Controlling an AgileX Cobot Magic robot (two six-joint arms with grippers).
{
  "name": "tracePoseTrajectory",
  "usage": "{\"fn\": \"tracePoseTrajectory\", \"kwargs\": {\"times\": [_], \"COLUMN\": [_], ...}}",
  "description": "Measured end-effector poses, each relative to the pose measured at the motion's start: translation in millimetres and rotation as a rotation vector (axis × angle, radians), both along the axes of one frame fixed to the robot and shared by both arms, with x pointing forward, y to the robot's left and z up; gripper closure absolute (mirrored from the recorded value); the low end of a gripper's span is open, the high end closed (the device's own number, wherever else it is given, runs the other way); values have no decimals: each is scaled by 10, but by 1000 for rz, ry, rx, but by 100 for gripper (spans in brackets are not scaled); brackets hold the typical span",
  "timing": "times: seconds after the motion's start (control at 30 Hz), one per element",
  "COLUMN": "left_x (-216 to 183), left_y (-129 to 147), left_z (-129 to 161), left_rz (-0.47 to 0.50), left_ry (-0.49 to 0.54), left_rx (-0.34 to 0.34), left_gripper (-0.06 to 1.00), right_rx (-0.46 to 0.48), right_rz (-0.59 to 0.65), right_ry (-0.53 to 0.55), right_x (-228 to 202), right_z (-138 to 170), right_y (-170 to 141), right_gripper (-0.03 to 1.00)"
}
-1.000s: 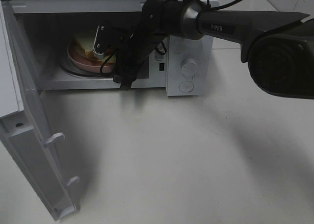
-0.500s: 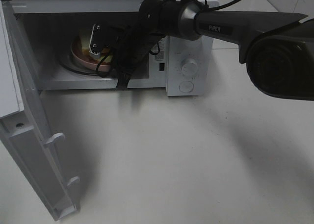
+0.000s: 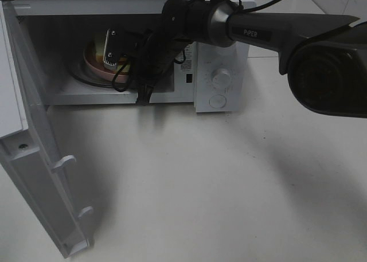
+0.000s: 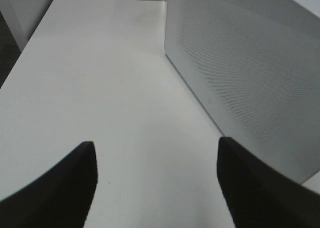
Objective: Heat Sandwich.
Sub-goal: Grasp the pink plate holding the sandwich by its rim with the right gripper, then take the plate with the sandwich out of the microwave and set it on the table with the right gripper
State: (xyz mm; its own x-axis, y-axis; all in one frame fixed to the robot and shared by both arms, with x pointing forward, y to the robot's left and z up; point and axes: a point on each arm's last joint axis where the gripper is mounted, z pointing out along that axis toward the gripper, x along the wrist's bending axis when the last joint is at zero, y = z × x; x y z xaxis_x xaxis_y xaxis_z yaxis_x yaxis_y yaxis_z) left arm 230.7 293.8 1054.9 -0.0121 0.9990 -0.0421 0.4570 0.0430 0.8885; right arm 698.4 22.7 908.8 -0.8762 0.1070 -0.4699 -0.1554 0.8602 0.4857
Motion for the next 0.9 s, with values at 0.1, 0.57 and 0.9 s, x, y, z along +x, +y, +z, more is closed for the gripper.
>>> {"fn": "tracePoseTrajectory", "kwargs": {"times": [0.1,0.57,0.9], "left_x": [0,0,0], "left_y": [0,0,0], "left_z": [0,0,0], "left_rz": [0,0,0], "left_ry": [0,0,0], "left_rx": [0,0,0], "left_gripper": [30,30,30], "right_rx": [-3,-39,-71], "right_rz": [4,53,94], "right_ry": [4,37,28], "right_x": [-5,-131,-246], "right_z": [4,163,246], "right_y": [-1,54,157], "right_gripper": [78,83,87]}}
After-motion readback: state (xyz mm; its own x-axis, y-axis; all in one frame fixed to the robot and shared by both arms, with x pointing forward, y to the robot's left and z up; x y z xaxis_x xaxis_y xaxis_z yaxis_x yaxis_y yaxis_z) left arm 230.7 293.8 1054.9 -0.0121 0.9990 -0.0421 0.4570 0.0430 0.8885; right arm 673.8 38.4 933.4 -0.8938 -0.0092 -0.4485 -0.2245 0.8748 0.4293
